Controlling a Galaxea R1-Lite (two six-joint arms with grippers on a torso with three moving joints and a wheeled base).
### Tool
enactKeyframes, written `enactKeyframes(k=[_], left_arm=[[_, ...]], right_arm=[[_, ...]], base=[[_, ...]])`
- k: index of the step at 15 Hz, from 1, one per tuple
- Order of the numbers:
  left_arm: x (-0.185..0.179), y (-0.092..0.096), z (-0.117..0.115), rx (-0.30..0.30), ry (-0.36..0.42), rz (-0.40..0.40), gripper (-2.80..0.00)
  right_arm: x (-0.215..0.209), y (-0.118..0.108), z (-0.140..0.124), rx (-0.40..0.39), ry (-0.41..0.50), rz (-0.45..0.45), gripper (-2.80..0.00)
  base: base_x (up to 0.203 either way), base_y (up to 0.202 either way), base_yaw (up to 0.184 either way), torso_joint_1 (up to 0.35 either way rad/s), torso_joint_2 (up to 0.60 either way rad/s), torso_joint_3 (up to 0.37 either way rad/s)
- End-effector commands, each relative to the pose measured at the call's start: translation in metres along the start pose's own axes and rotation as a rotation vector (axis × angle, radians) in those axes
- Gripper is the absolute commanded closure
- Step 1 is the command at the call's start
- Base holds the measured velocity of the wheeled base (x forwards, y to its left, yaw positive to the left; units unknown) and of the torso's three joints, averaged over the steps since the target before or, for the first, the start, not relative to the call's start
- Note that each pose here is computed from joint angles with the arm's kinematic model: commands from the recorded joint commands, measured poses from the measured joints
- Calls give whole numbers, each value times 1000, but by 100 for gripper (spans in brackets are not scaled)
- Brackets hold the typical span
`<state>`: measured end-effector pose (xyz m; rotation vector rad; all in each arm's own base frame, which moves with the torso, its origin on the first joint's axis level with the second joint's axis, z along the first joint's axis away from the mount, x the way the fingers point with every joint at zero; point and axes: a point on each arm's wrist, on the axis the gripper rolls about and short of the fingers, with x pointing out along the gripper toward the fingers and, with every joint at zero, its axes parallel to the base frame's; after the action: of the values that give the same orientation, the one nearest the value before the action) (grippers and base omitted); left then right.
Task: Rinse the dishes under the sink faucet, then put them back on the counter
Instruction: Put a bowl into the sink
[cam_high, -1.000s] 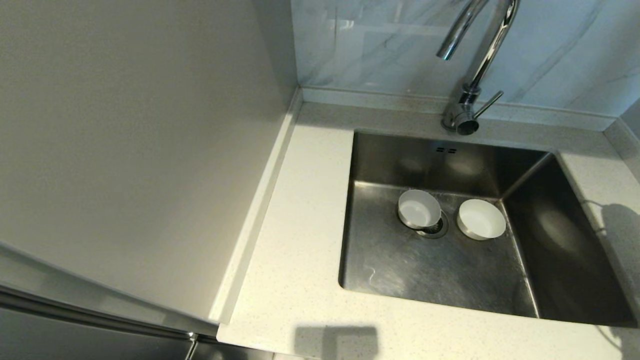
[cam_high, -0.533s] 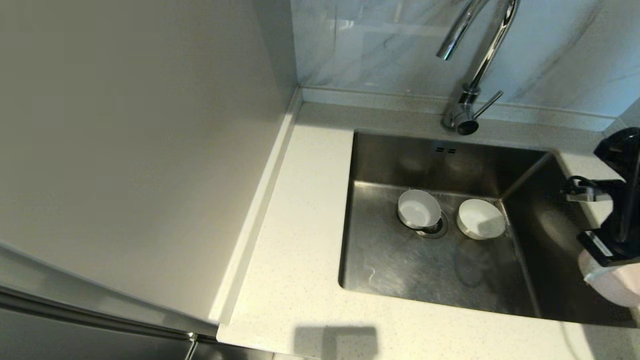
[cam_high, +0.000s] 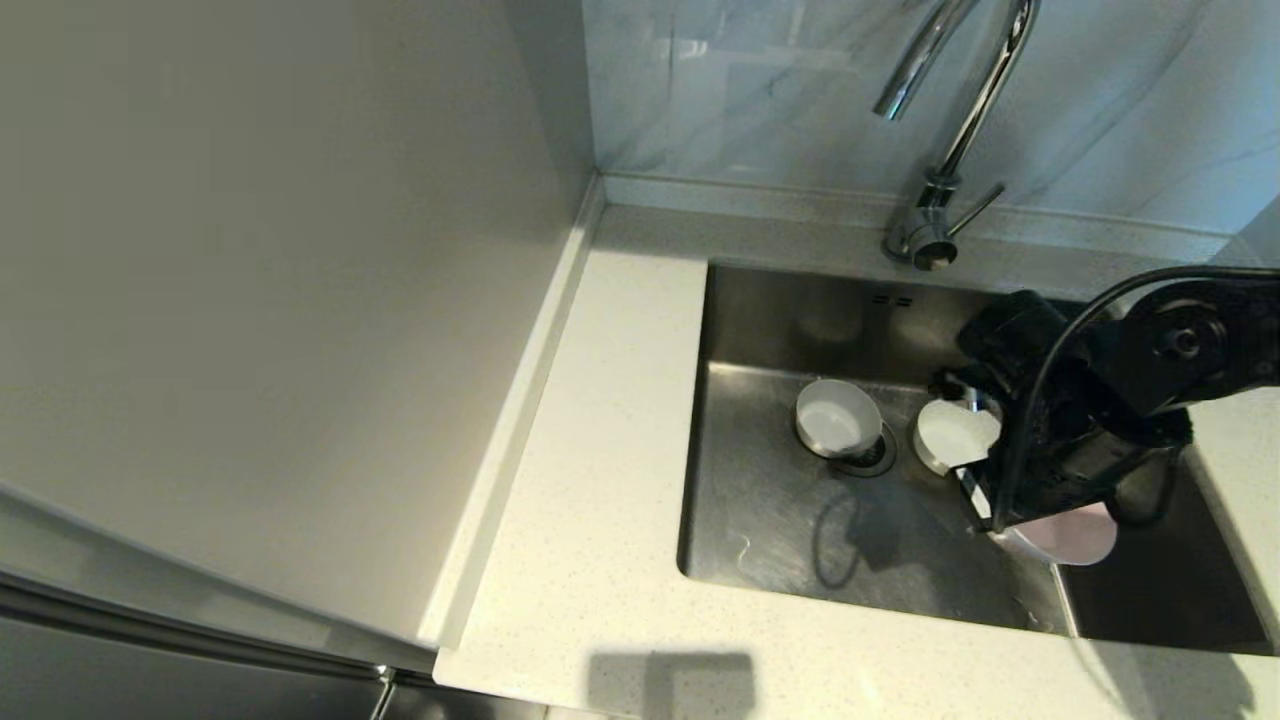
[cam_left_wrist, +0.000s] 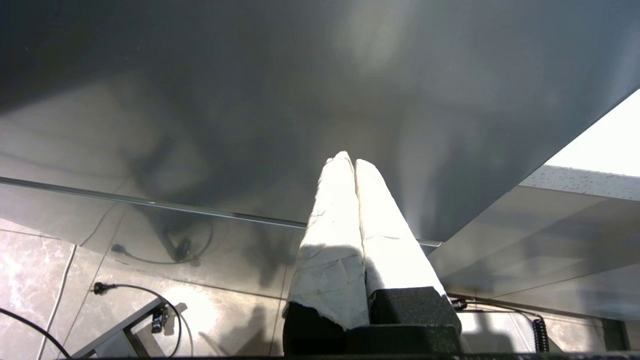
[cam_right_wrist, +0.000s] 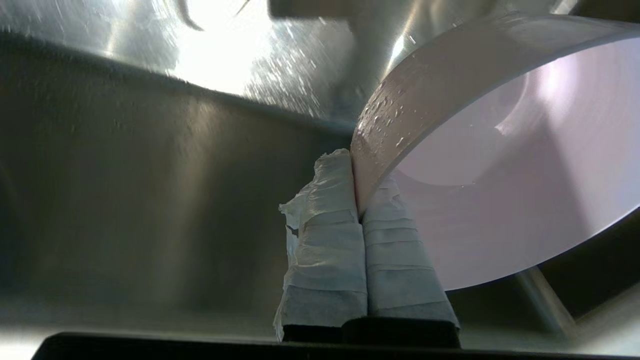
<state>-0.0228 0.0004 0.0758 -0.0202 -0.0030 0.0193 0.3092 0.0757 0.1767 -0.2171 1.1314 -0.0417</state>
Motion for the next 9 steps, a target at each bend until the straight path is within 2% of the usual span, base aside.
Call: enactKeyframes(k=[1, 5, 9], left_arm=[[0, 0, 0, -1, -3, 1, 0], [0, 0, 0, -1, -3, 0, 0], [0, 0, 0, -1, -3, 1, 0]], right_arm=[[38, 17, 6, -33, 52, 0, 0], [88, 43, 21, -52, 28, 12, 0], [121, 54, 33, -46, -12, 6, 0]], base=[[0, 0, 0, 0, 0, 0], [0, 0, 0, 0, 0, 0], [0, 0, 0, 0, 0, 0]])
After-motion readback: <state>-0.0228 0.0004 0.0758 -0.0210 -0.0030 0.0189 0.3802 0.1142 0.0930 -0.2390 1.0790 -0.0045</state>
